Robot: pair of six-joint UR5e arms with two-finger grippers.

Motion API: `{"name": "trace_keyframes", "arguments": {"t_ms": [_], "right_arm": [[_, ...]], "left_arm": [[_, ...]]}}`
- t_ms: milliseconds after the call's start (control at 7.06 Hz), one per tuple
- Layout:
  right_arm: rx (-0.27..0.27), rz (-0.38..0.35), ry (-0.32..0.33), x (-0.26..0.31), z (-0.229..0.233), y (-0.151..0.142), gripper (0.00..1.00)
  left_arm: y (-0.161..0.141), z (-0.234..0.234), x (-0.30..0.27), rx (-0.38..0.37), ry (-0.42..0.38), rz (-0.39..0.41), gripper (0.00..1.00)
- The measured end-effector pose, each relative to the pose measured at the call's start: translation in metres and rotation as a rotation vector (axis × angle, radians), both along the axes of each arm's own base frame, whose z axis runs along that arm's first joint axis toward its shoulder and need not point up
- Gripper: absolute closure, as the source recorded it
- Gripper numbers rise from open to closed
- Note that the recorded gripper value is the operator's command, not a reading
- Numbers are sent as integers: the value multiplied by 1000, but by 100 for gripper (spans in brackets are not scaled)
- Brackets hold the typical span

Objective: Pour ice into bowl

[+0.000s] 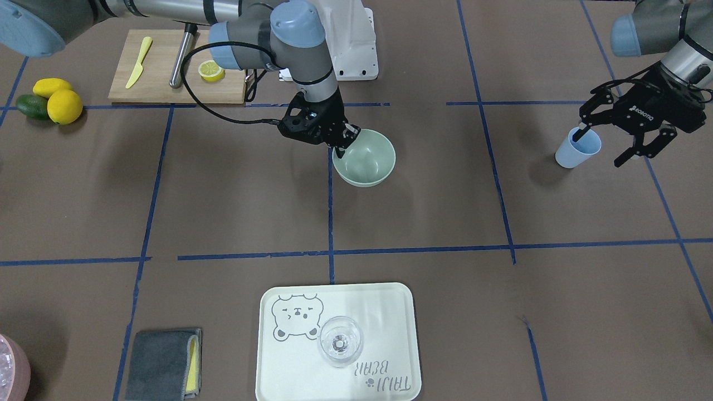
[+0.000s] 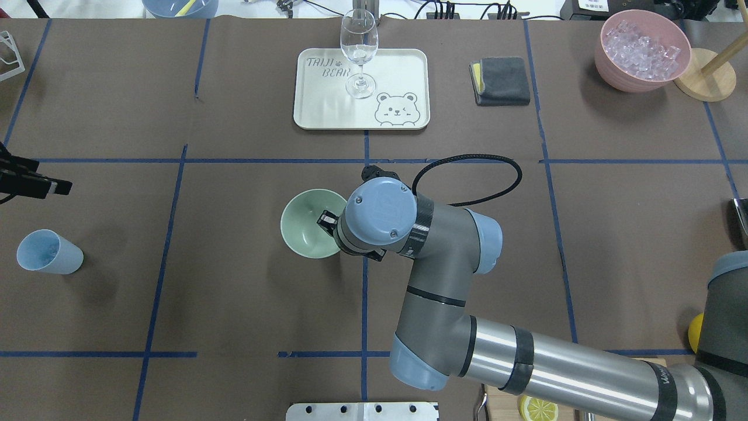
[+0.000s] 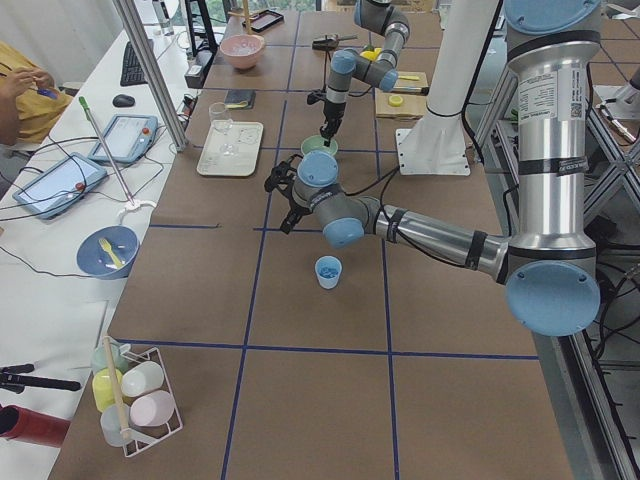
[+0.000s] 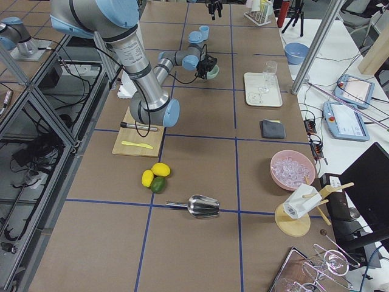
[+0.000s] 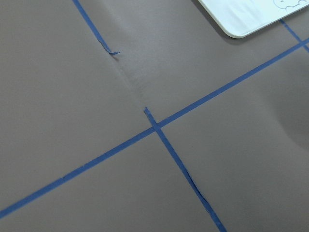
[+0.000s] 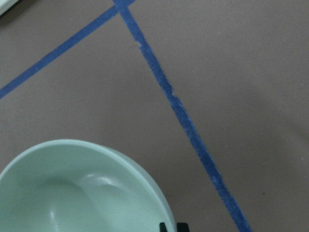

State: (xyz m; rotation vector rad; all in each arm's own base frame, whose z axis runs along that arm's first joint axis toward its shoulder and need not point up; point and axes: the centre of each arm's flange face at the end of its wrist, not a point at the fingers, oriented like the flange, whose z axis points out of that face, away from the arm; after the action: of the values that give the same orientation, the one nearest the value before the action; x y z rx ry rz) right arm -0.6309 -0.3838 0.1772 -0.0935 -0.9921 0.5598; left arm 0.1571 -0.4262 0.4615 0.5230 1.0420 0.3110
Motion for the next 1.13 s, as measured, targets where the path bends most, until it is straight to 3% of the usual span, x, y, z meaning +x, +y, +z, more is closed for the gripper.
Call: {"name": "trace_keyframes", "arguments": {"t_ms": [283,566,991,1132], "right_arm": [[-28,17,-22,-13,3,2,0],[-19,29,-64,-7,-7,-3,0],[0,70,-109,19,-19,-27,0],[4,76,-120,25,-23,-30,0]], "left_arm": [[45,28,28,-50,11,-149,0],[96,63,67,-80,-23,-340,0],[141,99,25,-14,-51,-508,0],[148,104,15,-1,-51,-524,0]]}}
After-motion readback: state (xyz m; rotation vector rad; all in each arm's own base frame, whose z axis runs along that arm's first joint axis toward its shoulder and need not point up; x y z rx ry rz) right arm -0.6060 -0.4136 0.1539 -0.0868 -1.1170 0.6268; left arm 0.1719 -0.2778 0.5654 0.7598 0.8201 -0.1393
